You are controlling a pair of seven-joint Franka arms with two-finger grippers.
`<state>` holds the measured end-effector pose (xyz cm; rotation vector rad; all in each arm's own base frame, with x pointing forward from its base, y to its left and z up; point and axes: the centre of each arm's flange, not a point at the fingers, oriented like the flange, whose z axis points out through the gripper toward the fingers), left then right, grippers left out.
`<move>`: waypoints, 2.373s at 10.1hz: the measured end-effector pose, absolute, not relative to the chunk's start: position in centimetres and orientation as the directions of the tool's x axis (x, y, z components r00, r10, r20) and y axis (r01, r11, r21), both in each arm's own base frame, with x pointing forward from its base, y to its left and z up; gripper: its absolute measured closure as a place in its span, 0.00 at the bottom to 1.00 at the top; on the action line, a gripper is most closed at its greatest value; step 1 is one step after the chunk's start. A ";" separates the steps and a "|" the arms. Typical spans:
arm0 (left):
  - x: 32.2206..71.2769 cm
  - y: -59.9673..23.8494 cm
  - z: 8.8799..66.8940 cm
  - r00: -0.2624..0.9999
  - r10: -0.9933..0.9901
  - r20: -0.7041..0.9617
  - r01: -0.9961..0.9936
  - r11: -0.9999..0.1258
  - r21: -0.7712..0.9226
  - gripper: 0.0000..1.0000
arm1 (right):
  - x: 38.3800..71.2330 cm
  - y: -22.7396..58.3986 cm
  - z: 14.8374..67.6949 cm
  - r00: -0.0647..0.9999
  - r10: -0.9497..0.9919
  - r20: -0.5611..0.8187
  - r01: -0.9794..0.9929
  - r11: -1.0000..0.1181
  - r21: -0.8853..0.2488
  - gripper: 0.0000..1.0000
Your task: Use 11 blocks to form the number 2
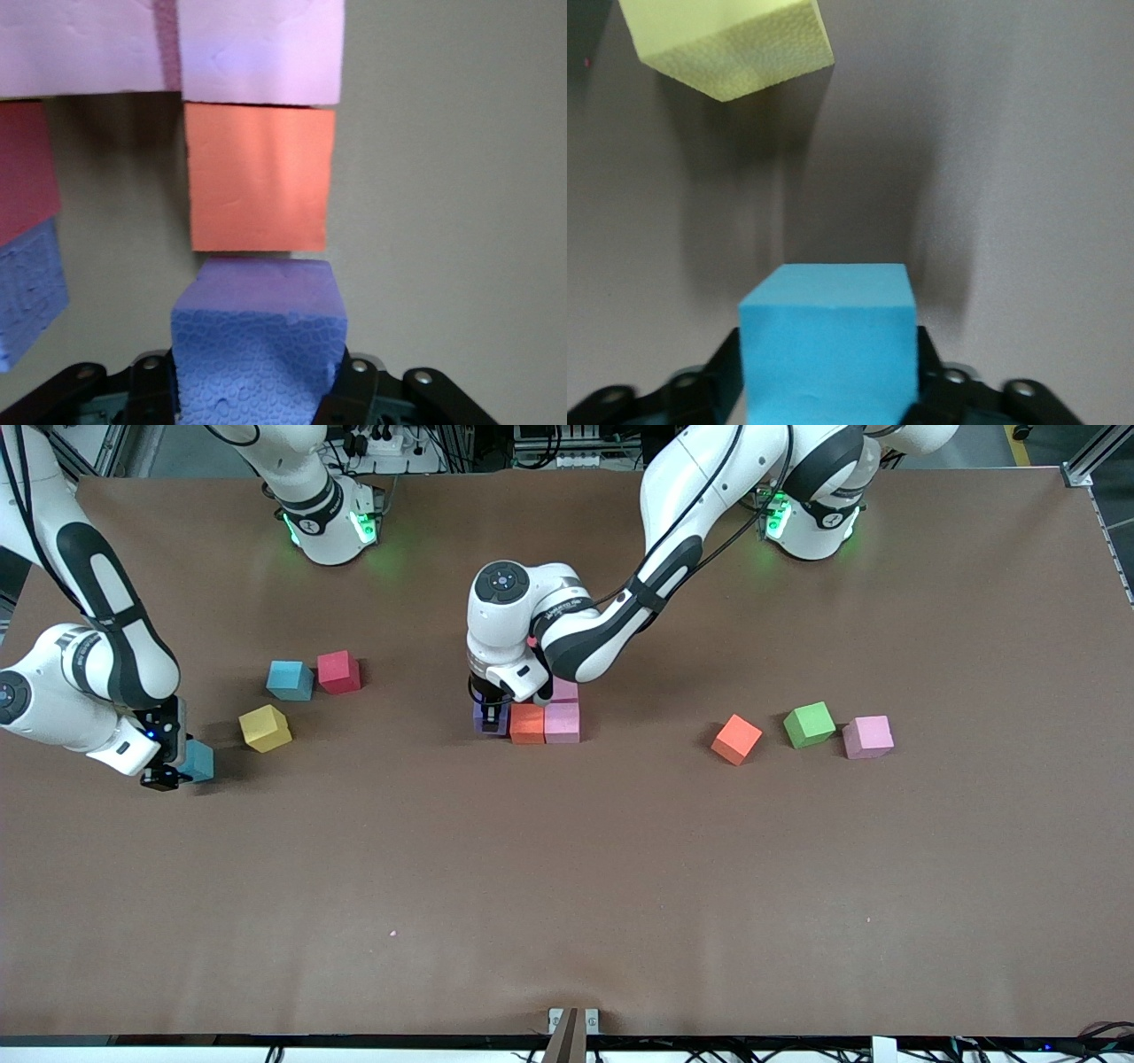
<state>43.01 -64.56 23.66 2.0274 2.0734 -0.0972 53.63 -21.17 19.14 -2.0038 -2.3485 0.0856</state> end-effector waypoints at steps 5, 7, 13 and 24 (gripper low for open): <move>43.0 -64.7 22.7 -0.006 0.975 -0.223 0.992 0.035 0.124 0.44 | 54.6 -20.9 21.1 -0.149 0.989 -0.009 0.988 0.149 -0.050 0.41; 42.5 -65.0 22.1 0.000 0.976 -0.218 0.992 0.027 0.120 0.44 | 56.2 -18.3 23.8 -0.079 0.997 -0.019 0.997 0.079 -0.015 0.41; 42.5 -64.7 20.7 -0.003 0.979 -0.203 0.993 0.027 0.113 0.44 | 60.0 -4.5 29.4 0.258 0.966 -0.013 0.963 -0.256 0.086 0.41; 43.4 -64.1 19.0 -0.010 0.977 -0.215 0.990 0.040 0.132 0.33 | 59.9 2.6 34.2 0.568 0.818 0.090 0.815 -0.574 0.075 0.41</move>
